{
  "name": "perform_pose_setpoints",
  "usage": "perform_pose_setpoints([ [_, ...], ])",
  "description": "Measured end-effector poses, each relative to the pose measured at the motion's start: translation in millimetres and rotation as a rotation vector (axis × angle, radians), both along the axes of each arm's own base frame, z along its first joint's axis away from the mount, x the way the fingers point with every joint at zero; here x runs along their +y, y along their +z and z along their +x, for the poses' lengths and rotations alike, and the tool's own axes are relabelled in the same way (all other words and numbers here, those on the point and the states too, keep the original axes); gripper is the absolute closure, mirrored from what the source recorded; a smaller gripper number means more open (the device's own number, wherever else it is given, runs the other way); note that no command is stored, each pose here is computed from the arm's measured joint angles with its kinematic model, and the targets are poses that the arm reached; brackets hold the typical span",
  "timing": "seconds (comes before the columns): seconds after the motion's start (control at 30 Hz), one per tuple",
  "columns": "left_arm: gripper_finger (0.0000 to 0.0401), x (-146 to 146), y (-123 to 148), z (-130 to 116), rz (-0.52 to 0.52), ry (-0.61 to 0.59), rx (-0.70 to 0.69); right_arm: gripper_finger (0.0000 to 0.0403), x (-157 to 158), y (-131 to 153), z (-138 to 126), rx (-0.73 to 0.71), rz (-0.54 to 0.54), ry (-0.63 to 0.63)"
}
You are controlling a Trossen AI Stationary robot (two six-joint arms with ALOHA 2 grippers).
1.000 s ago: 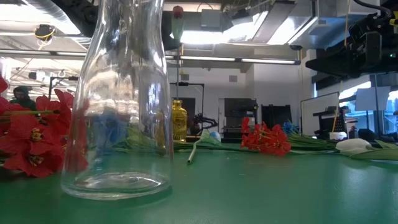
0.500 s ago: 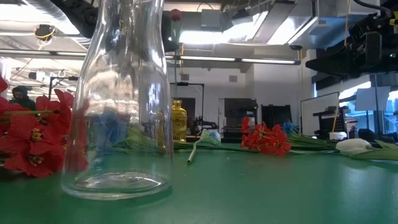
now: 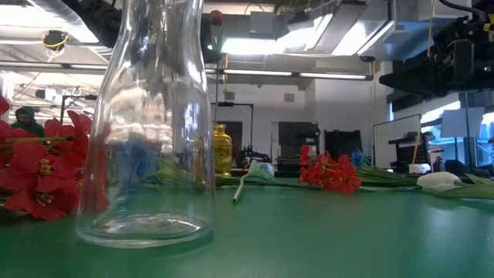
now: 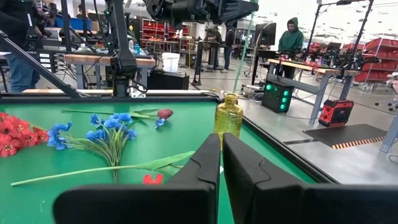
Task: Sort flowers into vase by color
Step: Put the top red tulip into the yellow vase
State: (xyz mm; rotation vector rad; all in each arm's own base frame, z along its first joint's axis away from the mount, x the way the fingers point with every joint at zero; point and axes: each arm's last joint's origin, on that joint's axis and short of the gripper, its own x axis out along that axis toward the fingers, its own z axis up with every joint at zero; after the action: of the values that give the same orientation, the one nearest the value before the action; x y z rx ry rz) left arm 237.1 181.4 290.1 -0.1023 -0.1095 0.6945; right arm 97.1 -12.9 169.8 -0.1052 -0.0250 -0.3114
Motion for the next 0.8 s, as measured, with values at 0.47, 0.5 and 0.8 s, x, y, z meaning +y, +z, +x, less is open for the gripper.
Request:
perform_pose_setpoints([
  [0.47, 0.0399, -1.8, 1.3, 1.3, -0.011, -0.048, -0.026, 0.0384, 0.0, -0.1, 0.0, 0.000, 0.000, 0.000],
  [0.5, 0.0399, -1.7, 0.6, 1.3, -0.015, -0.048, -0.020, 0.0384, 0.0, -0.1, 0.0, 0.000, 0.000, 0.000],
  [0.8, 0.0399, -1.6, -22.5, 16.4, -0.079, -0.075, 0.063, 0.0384, 0.0, 0.0, 0.0, 0.000, 0.000, 0.000],
])
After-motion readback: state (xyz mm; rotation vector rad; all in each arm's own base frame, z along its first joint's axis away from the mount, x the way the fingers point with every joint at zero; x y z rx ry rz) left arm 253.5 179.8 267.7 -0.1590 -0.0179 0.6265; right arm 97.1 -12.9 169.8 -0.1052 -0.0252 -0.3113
